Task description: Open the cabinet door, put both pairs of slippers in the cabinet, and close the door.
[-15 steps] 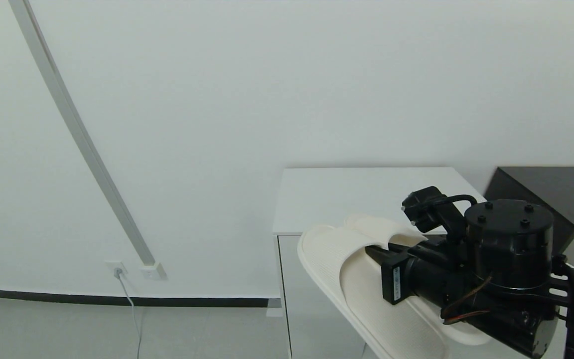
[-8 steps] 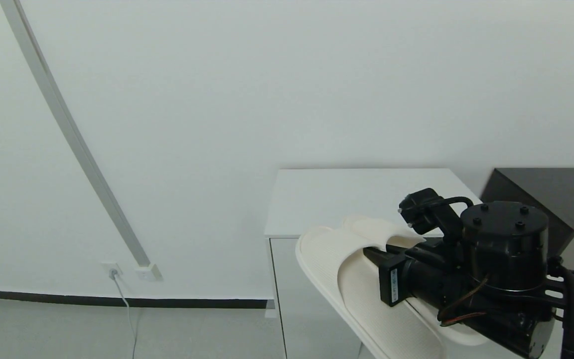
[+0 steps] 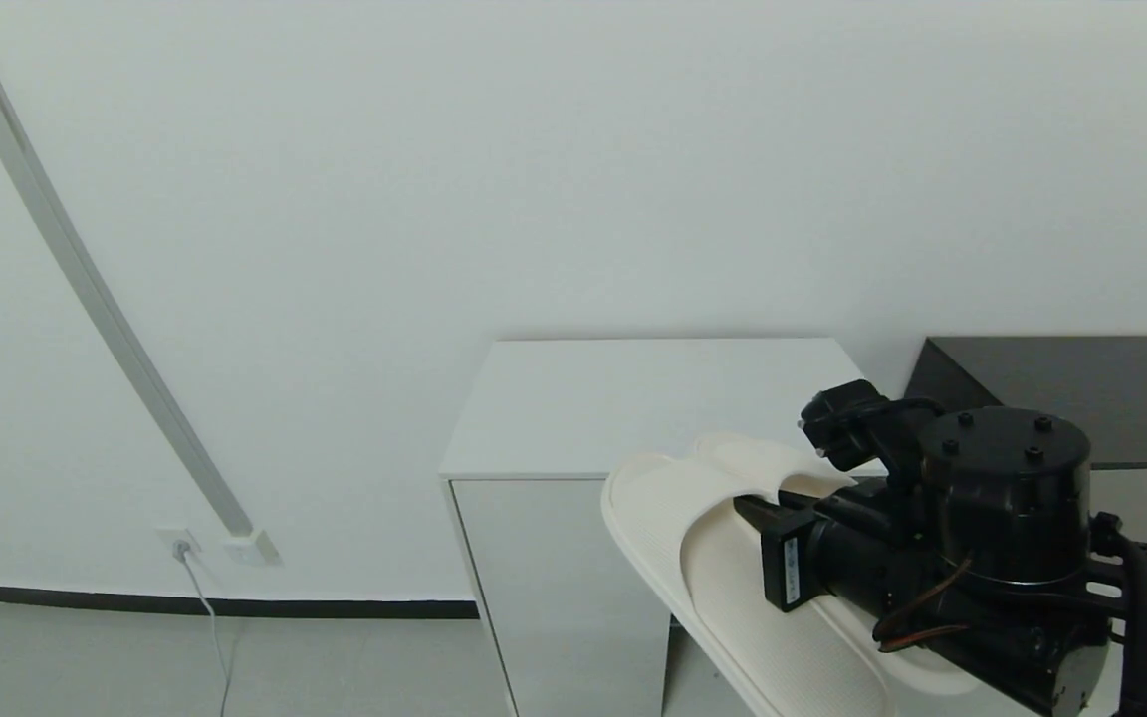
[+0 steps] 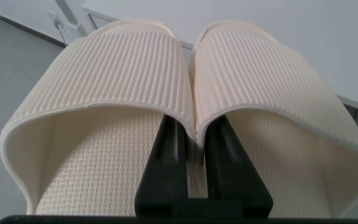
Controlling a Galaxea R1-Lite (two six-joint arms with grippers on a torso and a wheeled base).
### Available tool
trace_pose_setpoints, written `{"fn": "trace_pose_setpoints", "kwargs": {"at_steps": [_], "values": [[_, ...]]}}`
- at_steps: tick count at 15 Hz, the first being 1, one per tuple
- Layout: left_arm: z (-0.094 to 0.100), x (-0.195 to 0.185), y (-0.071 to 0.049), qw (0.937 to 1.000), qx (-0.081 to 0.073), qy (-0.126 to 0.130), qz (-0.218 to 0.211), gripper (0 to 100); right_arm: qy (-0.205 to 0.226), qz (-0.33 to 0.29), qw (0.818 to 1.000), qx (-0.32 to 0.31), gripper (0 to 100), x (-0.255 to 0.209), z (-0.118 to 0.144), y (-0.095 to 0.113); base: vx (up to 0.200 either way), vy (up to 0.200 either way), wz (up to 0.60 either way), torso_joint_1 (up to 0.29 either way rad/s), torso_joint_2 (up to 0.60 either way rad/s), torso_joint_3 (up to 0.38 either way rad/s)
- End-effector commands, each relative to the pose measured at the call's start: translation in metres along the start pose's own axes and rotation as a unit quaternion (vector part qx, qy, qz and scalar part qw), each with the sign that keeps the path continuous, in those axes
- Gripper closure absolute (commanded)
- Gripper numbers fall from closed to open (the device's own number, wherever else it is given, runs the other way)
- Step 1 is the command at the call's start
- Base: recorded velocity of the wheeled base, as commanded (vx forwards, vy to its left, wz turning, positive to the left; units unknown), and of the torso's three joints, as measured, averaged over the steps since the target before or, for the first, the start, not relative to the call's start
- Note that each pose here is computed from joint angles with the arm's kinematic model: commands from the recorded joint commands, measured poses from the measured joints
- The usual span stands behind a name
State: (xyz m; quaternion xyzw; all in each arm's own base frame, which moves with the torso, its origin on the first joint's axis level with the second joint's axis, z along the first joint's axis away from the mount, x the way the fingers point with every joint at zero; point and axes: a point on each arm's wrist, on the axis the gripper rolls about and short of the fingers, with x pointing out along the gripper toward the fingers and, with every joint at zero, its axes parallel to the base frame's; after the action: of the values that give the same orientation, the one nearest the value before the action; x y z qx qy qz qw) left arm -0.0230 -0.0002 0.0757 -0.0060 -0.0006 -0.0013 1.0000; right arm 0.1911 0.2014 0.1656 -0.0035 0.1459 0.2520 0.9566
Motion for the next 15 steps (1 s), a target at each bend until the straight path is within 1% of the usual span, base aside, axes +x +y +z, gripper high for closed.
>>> {"fn": "trace_pose_setpoints", "kwargs": {"at_steps": [1, 6, 15], "values": [[0.0001, 0.0001, 0.0, 1.0, 0.0, 0.001, 0.0, 100, 0.002, 0.0, 1.0, -0.001, 100, 0.0007, -0.0011, 0.0002, 0.0, -0.2, 0.0, 0.002, -0.01, 0.012], [-0.0004, 0.0002, 0.0, 1.0, 0.0, 0.001, 0.0, 100, 0.002, 0.001, 1.0, 0.0, 100, 0.0002, -0.0012, 0.0005, 0.0, -0.2, 0.0, 0.003, 0.0, 0.002], [0.0001, 0.0001, 0.0, 1.0, -0.001, 0.001, 0.0, 100, 0.005, -0.001, 1.0, -0.008, 100, 0.0017, -0.0081, -0.0011, 0.0, 0.0, 0.0, 0.0, 0.0, 0.0]]}}
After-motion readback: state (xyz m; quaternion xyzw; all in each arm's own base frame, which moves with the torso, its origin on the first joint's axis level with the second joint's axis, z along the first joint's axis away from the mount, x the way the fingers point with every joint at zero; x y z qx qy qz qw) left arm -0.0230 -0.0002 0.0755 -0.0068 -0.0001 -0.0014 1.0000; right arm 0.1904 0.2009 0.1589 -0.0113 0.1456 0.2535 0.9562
